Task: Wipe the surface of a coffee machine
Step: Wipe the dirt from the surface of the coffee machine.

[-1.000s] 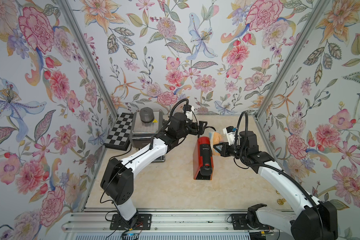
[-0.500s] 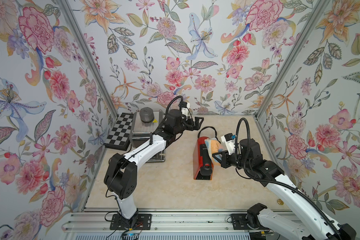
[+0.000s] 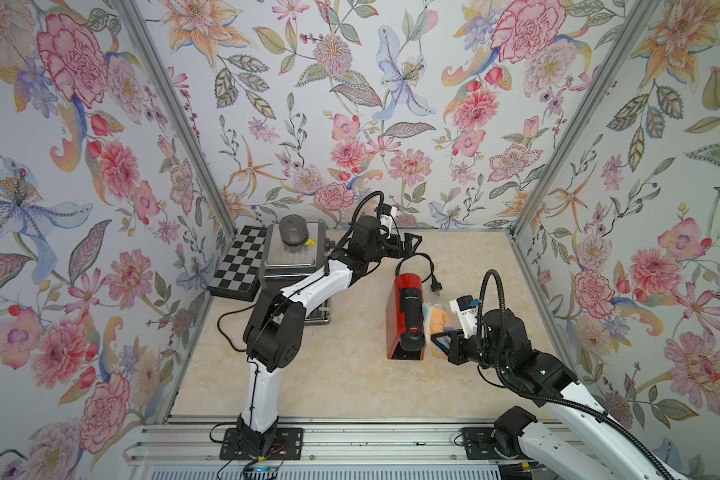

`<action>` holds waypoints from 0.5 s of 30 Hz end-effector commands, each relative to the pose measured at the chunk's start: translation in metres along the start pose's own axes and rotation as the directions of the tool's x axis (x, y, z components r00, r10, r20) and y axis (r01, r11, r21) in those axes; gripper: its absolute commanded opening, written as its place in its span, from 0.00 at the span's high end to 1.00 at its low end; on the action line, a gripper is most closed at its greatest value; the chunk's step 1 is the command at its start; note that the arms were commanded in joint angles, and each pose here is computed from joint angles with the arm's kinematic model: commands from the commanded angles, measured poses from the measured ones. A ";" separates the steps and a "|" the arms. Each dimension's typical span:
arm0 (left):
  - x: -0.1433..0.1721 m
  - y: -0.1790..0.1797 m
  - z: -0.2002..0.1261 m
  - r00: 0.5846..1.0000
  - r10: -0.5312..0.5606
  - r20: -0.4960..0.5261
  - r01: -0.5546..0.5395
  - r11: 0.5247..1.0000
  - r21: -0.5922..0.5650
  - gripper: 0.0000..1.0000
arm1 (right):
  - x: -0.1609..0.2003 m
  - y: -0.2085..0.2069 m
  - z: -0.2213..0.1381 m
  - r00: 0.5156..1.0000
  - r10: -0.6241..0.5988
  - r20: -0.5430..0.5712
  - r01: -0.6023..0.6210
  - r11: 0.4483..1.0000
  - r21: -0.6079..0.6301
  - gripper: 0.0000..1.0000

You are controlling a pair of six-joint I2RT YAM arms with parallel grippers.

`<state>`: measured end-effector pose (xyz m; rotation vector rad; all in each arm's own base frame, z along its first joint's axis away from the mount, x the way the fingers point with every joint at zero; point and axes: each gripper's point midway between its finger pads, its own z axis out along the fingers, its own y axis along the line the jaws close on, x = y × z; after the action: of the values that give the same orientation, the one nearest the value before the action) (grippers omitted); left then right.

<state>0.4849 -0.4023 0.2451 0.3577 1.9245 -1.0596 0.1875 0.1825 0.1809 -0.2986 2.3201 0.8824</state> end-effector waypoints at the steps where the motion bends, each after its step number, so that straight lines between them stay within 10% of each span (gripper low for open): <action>1: 0.007 -0.012 0.019 0.999 -0.047 -0.012 0.048 0.992 0.117 0.01 | 0.044 -0.007 0.001 0.987 0.080 -0.140 -0.080 0.997 0.008 1.00; 15: 0.041 -0.023 0.031 0.990 -0.107 -0.094 0.130 0.951 0.280 0.01 | 0.070 0.002 0.039 0.975 0.109 -0.194 -0.121 0.992 -0.048 1.00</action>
<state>0.4745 -0.4384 0.2157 0.4242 1.9081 -1.3582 0.1475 0.1936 0.1055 -0.2733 2.5702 0.9319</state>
